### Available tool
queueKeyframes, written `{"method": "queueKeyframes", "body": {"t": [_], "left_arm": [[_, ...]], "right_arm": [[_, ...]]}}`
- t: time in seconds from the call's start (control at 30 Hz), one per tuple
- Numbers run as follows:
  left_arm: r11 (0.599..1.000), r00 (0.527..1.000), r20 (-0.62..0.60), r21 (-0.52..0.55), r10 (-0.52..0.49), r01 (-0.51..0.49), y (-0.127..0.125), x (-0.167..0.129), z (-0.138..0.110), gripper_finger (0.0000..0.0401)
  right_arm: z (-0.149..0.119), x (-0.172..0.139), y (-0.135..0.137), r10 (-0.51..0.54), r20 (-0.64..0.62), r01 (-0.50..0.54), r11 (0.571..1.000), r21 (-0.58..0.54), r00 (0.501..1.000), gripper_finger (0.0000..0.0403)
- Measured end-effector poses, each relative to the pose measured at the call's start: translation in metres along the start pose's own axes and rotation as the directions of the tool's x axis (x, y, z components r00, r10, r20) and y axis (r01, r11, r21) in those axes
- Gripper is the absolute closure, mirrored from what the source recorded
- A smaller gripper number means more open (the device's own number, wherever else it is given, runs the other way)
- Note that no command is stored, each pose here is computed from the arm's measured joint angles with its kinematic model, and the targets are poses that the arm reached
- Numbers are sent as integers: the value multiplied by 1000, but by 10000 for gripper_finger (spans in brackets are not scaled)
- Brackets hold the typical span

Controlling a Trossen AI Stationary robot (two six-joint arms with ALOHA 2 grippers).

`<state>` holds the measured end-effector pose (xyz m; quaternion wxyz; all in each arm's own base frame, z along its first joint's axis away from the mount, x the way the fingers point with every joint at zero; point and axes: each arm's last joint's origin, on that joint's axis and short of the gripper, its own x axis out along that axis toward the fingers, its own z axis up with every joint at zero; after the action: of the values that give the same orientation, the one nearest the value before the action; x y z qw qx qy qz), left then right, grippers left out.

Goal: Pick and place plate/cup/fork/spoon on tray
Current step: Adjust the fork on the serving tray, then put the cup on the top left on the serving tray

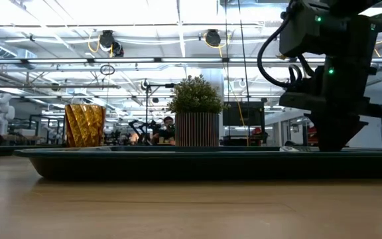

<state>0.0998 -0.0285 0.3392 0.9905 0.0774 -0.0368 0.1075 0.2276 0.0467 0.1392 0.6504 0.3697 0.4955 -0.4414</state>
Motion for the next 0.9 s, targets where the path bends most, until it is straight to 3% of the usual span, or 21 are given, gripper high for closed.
{"method": "queueKeyframes", "body": {"t": [0.57,0.9], "left_arm": [[1000,1000,0,1,0,0,0,0,0,329],[1000,1000,0,1,0,0,0,0,0,329]], "right_arm": [[4,-14,7,7,6,-7,999,-39,1000,403],[23,-56,39,110,203,-78,984,-160,973,403]]}}
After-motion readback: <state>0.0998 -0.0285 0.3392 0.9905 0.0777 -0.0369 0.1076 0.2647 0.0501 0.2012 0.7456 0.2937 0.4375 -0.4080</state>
